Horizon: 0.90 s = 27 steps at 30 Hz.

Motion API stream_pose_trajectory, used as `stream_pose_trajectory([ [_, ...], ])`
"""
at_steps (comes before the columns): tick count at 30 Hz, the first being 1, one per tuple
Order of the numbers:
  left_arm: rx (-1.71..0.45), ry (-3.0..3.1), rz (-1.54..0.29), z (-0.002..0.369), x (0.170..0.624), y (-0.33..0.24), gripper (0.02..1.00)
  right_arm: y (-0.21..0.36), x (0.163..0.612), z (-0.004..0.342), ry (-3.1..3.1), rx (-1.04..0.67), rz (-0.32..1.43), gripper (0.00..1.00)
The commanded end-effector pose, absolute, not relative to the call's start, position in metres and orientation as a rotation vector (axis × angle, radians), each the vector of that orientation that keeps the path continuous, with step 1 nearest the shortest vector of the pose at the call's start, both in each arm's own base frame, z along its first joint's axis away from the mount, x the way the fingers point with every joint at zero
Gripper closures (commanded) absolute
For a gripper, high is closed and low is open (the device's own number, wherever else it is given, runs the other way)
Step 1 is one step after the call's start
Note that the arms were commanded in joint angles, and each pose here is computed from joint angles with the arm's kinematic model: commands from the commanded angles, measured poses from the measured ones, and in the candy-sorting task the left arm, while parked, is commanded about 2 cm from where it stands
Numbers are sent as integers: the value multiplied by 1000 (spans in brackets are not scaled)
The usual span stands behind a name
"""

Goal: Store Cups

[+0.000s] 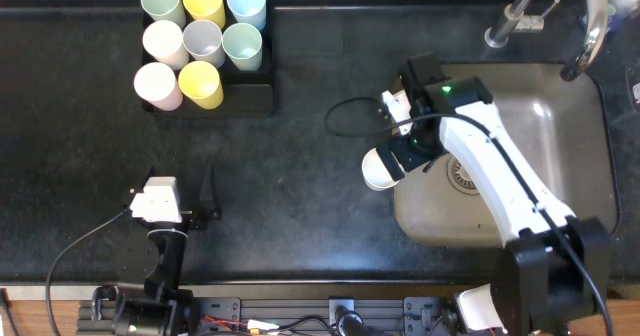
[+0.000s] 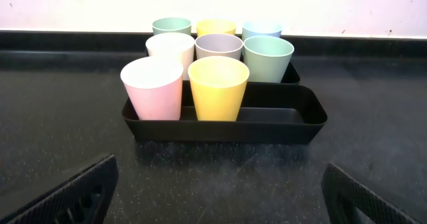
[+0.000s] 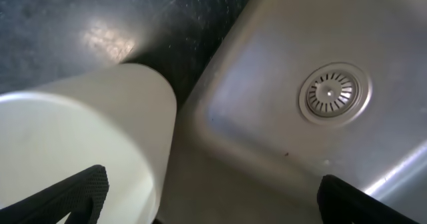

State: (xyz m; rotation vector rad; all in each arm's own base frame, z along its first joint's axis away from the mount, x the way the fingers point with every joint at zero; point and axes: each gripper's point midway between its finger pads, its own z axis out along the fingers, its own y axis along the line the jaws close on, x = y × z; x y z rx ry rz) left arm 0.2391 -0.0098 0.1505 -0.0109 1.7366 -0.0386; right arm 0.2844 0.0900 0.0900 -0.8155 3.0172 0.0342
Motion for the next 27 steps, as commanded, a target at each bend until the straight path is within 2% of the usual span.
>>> stream_pose_trajectory([
  [1,3,1730,-22,151,239,-10,20,94,292,88,3006,-841,52,18],
  [2,3,1730,-22,151,239,-10,20,95,292,87,3006,-842,54,40],
  [3,3,1730,-22,151,239,-10,20,95,292,87,3005,-843,60,123],
  [4,3,1730,-22,151,239,-10,20,97,292,88,3005,-844,72,498],
  [5,3,1730,-22,151,239,-10,20,98,291,88,3005,-845,86,956],
  [8,3,1730,-22,151,239,-10,20,109,285,89,3008,-863,161,956],
  [12,3,1730,-22,151,239,-10,20,118,287,101,2982,-887,166,956],
  [16,3,1730,-22,151,239,-10,20,131,306,145,2896,-861,139,958],
  [18,3,1730,-22,151,239,-10,20,145,319,179,2820,-848,133,958],
  [22,3,1730,-22,151,239,-10,20,188,335,232,2696,-913,167,958],
  [24,3,1730,-22,151,239,-10,20,218,344,248,2657,-964,186,958],
  [27,3,1730,-22,151,239,-10,20,261,356,252,2617,-1043,207,956],
])
